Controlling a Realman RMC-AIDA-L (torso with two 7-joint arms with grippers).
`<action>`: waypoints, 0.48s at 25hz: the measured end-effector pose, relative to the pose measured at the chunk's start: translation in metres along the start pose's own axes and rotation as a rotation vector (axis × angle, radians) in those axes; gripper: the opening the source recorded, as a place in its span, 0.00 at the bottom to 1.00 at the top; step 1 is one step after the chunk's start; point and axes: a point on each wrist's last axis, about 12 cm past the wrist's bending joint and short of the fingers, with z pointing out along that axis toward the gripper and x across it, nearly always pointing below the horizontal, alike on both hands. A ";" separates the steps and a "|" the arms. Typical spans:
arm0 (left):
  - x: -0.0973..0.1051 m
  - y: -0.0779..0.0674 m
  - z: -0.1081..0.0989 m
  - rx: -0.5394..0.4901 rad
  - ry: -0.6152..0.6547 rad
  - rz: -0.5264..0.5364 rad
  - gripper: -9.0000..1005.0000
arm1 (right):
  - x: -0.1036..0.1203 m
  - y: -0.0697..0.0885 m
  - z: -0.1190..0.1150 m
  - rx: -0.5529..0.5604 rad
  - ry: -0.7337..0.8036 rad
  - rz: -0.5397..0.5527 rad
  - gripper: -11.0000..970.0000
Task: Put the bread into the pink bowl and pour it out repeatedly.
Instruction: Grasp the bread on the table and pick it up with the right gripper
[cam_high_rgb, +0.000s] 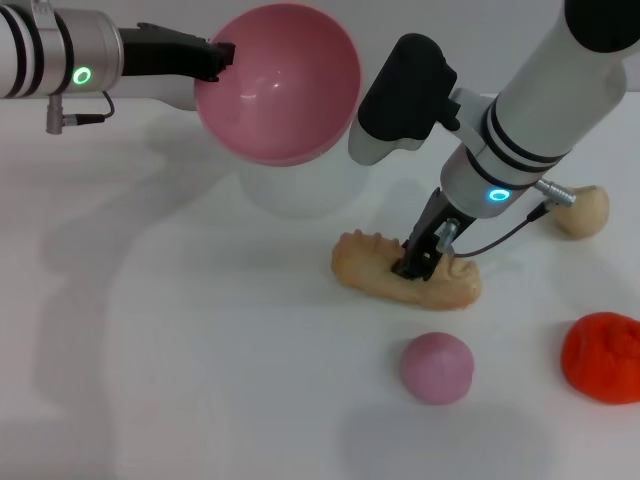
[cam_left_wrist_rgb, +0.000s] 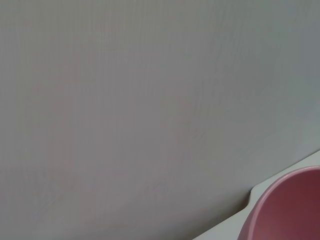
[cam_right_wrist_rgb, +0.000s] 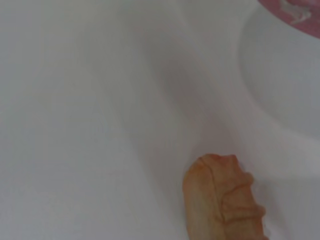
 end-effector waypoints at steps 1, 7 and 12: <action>0.000 0.000 0.000 -0.001 0.000 -0.001 0.06 | 0.000 0.000 0.000 -0.001 -0.001 0.000 0.26; 0.004 0.002 0.000 -0.007 0.004 -0.009 0.06 | 0.000 0.006 -0.010 -0.011 -0.047 -0.012 0.19; 0.008 0.003 -0.001 -0.011 0.010 -0.019 0.06 | -0.004 0.018 -0.025 -0.034 -0.178 -0.026 0.17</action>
